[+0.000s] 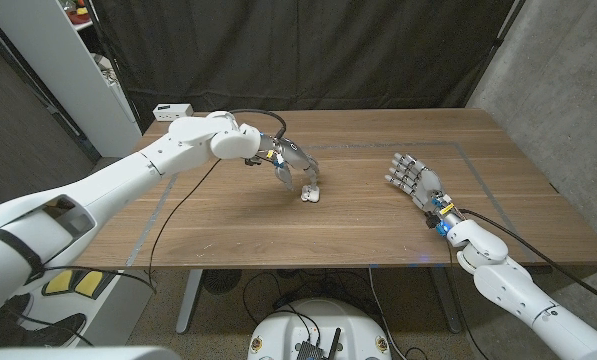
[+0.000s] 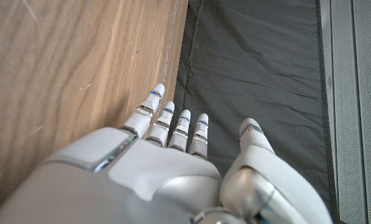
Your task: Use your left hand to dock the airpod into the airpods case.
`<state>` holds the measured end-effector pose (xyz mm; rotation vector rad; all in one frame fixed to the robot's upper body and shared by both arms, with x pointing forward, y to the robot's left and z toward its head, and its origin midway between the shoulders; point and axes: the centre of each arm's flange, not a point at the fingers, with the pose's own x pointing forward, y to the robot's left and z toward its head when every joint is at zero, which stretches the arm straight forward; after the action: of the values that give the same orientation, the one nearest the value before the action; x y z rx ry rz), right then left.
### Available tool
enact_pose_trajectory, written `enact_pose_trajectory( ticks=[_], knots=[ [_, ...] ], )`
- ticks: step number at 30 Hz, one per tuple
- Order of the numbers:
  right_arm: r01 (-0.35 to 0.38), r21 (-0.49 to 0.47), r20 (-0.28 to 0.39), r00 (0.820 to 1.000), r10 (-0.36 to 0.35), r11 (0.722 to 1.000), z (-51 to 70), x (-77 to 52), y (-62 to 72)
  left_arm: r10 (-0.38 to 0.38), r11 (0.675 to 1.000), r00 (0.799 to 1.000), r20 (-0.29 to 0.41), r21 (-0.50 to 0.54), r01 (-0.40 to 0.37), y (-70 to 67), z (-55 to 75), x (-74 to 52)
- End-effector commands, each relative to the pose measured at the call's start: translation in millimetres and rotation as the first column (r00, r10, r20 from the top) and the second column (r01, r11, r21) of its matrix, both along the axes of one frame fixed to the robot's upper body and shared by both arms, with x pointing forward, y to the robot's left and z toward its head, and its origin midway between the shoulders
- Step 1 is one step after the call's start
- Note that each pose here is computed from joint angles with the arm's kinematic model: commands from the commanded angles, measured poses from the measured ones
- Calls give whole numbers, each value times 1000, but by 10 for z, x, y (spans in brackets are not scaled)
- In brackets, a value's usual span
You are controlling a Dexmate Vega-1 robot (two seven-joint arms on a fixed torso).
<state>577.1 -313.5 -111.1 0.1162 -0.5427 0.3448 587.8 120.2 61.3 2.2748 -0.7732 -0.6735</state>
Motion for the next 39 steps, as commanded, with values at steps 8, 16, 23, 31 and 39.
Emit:
enact_pose_trajectory(
  ticks=[8,16,23,31,39],
  knots=[
    [15,22,-8,1000,-15,1000,-70,-57,-5,-66,997,998,-18,29,67,-74,-61,95],
    [20,26,-11,1000,-20,999,-90,-80,-2,-70,997,997,-31,29,71,-91,-95,127],
    [23,32,-12,1000,-23,999,-116,-97,-3,-72,997,997,-32,27,73,-108,-104,152],
    [31,39,-16,999,-30,999,-140,-117,-12,-78,997,996,-34,22,79,-128,-115,193],
    [38,47,-19,999,-37,998,-158,-125,-28,-89,996,995,-39,15,90,-163,-113,235]
  ],
)
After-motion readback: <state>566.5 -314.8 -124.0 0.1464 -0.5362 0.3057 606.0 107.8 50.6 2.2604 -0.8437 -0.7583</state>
